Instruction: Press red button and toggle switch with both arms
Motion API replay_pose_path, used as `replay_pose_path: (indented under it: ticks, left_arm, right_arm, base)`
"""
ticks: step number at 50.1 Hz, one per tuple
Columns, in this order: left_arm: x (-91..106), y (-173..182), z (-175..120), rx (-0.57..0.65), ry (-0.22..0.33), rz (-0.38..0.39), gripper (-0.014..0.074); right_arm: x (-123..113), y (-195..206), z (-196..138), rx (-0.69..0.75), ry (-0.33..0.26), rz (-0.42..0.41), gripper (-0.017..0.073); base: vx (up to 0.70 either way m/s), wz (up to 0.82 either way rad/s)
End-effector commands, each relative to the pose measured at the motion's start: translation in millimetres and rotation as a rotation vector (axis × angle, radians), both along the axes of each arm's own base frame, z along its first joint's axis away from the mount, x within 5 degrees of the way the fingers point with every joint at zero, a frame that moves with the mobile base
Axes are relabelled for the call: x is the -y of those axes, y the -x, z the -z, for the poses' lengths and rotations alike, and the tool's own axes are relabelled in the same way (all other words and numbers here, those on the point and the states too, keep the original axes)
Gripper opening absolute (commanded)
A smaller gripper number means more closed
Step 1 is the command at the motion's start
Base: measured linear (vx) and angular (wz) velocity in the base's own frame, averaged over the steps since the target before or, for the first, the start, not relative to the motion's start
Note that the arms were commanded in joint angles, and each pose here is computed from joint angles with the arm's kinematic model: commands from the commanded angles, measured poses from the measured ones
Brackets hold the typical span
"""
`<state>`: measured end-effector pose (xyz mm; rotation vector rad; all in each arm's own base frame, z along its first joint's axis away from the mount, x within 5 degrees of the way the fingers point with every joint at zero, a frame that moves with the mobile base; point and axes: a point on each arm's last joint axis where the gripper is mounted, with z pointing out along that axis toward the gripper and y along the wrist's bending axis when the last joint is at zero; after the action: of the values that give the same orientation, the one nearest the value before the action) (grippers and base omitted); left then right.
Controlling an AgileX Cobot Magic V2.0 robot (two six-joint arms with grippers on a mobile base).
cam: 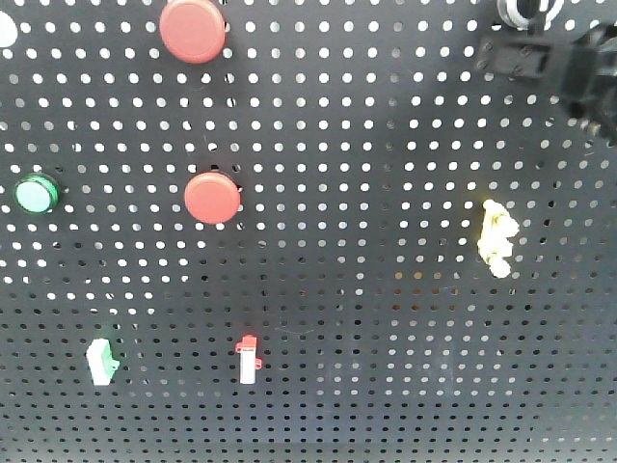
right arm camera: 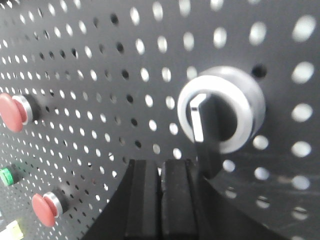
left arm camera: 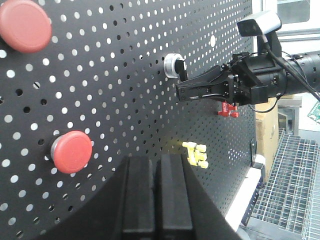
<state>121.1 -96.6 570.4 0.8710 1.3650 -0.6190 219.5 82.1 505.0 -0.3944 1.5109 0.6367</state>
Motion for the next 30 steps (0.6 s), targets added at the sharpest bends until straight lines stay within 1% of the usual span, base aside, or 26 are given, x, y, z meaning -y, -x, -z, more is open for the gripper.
replay_pose_path:
  ticks: [1,20,30]
  left_arm:
    - [-2.8,5.2,-12.9,0.041,0.09,-0.013,0.0001]
    - [-3.2,4.5,-11.8,0.043,0.074,-0.021,0.0001]
    - [-2.9,4.9,-11.1,0.039,0.068,-0.016,0.0001]
  right_arm:
    - [8.3,3.5,-18.4,0.083,-0.069,0.078,-0.0003]
    - [12.8,2.6,-23.4,0.119,-0.089,0.131,-0.0003]
    - [17.7,1.6,-24.4,0.136,-0.075,0.172,-0.0003]
  base:
    - [0.0,0.0]
    - [0.0,0.0]
    - [0.0,0.0]
